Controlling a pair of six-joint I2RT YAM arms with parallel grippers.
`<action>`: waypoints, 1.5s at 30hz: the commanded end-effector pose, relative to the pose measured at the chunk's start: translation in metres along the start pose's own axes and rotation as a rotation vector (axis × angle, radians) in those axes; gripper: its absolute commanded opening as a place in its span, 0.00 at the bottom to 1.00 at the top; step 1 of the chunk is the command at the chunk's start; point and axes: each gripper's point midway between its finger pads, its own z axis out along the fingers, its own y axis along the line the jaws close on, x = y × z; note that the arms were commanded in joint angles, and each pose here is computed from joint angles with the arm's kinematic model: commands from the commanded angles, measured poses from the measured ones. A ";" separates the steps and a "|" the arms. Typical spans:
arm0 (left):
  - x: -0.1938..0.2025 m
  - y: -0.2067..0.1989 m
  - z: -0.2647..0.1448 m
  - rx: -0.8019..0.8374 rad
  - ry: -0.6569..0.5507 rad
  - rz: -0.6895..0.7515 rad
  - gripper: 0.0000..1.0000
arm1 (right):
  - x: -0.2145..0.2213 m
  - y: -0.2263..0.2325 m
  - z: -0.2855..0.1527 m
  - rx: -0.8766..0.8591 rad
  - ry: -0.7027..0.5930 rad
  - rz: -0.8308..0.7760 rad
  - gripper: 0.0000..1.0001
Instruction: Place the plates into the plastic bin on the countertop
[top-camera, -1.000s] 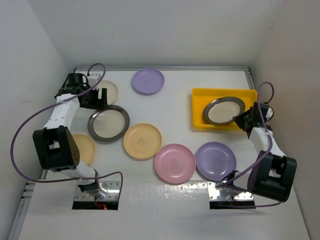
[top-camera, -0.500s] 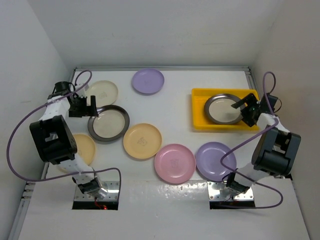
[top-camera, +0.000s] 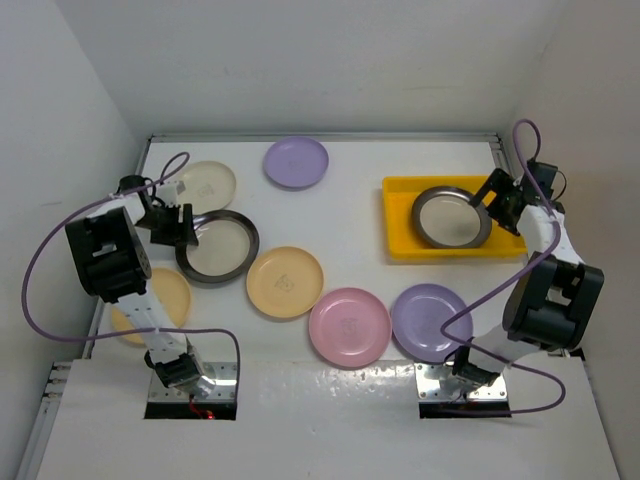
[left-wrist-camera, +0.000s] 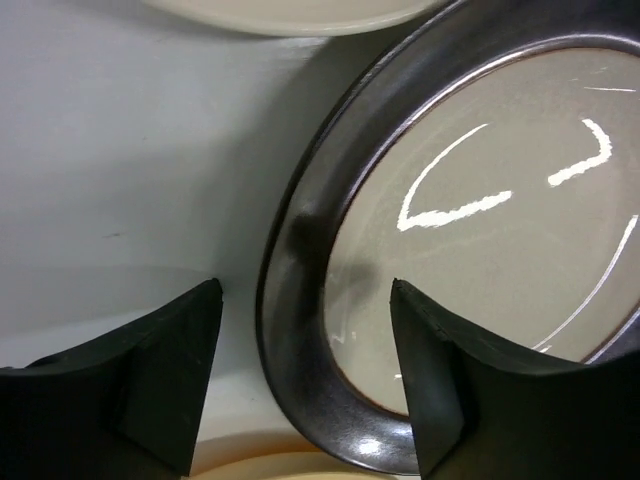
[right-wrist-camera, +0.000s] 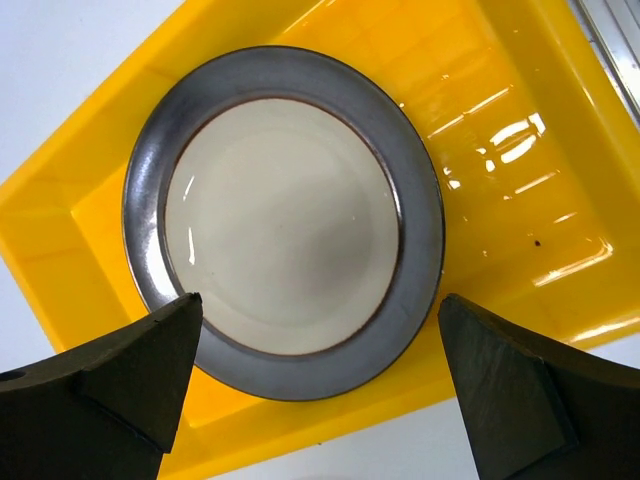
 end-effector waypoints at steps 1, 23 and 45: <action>0.011 -0.020 0.012 0.121 0.032 0.032 0.68 | -0.020 0.002 -0.019 0.024 -0.053 -0.049 1.00; -0.097 -0.141 -0.111 0.324 -0.339 0.469 0.00 | 0.113 0.228 -0.110 -0.784 0.001 -0.602 0.20; -0.117 -0.315 -0.165 0.587 -0.457 0.850 0.00 | 0.227 0.402 -0.084 -1.233 0.170 -0.690 0.73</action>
